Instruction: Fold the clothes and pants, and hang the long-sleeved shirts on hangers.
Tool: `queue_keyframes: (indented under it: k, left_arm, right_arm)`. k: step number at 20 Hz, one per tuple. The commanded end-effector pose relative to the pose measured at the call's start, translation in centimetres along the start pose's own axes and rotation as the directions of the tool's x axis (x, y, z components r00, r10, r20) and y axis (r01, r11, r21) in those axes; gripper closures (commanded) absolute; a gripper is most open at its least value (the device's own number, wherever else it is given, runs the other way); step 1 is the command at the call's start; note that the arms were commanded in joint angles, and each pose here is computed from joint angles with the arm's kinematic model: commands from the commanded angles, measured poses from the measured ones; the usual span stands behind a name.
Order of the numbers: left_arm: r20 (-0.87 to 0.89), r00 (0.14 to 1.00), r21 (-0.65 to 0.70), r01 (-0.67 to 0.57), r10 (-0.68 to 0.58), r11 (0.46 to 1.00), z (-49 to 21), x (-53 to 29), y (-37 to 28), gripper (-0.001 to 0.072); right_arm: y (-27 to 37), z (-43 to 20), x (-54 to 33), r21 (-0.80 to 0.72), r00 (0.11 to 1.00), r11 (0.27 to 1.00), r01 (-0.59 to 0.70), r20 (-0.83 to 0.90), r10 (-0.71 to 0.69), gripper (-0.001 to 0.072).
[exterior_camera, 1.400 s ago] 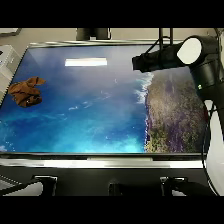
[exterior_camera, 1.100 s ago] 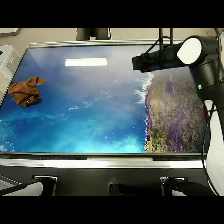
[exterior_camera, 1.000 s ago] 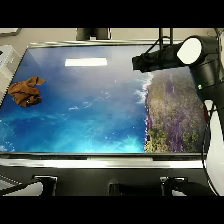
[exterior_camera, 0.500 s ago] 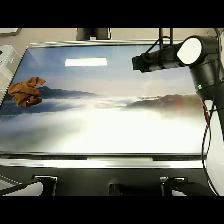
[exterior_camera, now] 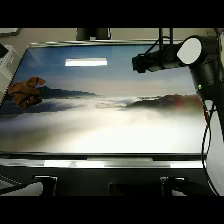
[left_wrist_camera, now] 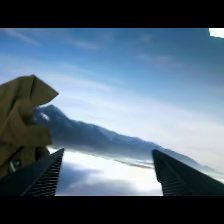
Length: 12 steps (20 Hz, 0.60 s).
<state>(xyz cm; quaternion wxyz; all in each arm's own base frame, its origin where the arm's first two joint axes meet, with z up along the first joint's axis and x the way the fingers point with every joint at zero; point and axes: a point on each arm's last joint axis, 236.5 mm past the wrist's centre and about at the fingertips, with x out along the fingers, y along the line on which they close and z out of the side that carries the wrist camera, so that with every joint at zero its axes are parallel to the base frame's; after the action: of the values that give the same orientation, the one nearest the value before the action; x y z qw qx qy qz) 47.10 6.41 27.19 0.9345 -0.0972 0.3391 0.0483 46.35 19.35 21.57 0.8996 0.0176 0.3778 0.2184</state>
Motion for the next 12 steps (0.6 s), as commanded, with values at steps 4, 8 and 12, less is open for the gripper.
queue_keyframes:
  k: [4, 8, 12]
  left_arm:
    - [-0.332, 0.911, -0.158, -0.31, 0.245, 0.938, -7.9, 8.4, 9.3, -0.0013]
    - [-0.377, 0.892, -0.219, -0.348, 0.25, 0.911, -10.9, 17.2, 11.9, -0.0013]
    - [-0.402, 0.88, -0.353, -0.405, 0.254, 0.844, -14.3, 24.0, 14.7, -0.0013]
  right_arm:
    - [0.1, -2.4, -0.1, -0.001, 0.995, 1.0, -0.001, -0.103, 0.001, 0.031]
    - [0.1, -3.5, -0.3, 0.003, 0.989, 1.0, -0.001, -0.15, 0.002, 0.03]
    - [0.1, -4.9, -0.5, 0.006, 0.978, 1.0, -0.001, -0.207, 0.002, 0.0298]
